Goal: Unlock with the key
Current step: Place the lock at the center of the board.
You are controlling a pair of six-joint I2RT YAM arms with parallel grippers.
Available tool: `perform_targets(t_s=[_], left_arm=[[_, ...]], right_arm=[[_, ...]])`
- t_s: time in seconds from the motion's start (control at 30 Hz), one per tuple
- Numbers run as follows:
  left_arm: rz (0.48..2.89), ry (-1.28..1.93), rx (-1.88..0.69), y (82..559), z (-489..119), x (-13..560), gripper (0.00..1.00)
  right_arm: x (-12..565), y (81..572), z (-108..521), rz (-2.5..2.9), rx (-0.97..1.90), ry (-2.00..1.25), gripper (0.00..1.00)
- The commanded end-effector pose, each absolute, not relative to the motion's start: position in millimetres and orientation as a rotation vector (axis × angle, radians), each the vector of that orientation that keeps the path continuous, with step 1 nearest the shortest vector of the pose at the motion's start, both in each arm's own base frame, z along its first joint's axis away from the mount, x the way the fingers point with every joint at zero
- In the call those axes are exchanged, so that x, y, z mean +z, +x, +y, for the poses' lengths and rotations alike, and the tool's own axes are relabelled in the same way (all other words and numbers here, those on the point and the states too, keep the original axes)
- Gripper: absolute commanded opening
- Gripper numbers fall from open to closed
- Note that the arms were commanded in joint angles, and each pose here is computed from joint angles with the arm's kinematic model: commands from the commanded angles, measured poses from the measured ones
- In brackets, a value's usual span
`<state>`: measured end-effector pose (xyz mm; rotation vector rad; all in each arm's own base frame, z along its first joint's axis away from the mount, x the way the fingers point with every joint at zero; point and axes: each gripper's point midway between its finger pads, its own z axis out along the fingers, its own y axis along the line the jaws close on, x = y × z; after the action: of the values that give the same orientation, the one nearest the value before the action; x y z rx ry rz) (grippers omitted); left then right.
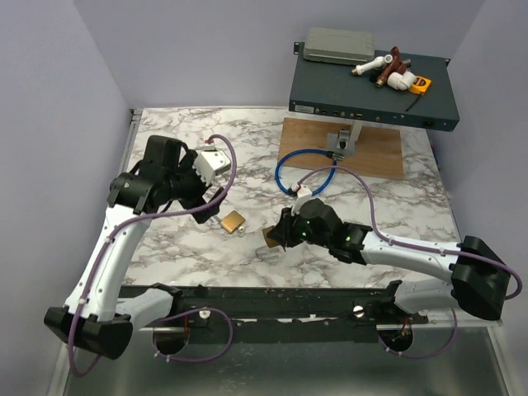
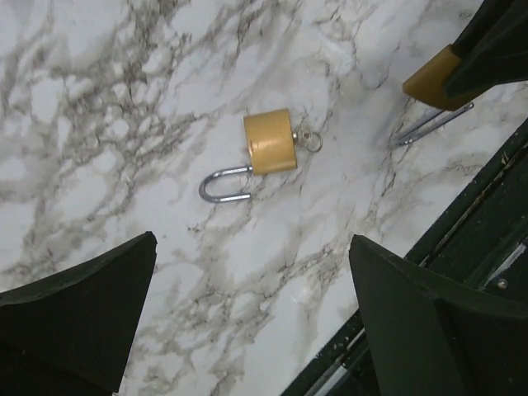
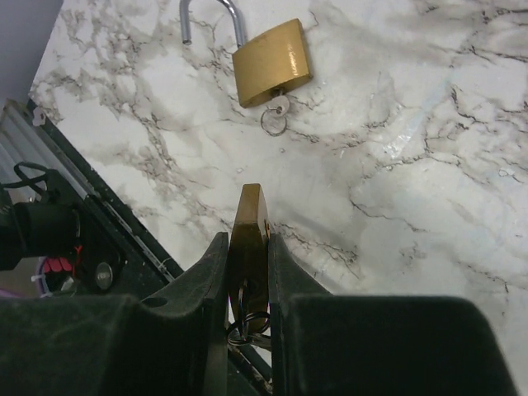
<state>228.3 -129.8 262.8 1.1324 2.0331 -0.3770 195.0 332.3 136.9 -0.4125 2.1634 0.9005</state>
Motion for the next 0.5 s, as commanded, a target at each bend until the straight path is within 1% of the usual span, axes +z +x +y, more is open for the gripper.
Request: perform_targets(t_s=[0.0, 0.2, 0.33, 0.47], left_arm=[[2.265, 1.077, -0.401, 218.0, -105.5, 233.0, 0.98], [2.228, 1.066, -0.35, 230.1, -102.8, 212.2, 0.98], [2.269, 1.017, -0.279, 240.3, -94.3, 196.5, 0.99], [2.297, 1.016, -0.338, 232.5, -99.0, 187.2, 0.99]], right_arm=[[169.5, 212.3, 352.8, 1.986, 1.102, -0.293, 0.01], [141.8, 223.6, 339.7, 1.99, 1.095, -0.217, 0.01], [119.9, 226.5, 326.5, 1.992, 1.051, -0.183, 0.01], [101.6, 224.0, 313.5, 1.989, 1.03, -0.163, 0.07]])
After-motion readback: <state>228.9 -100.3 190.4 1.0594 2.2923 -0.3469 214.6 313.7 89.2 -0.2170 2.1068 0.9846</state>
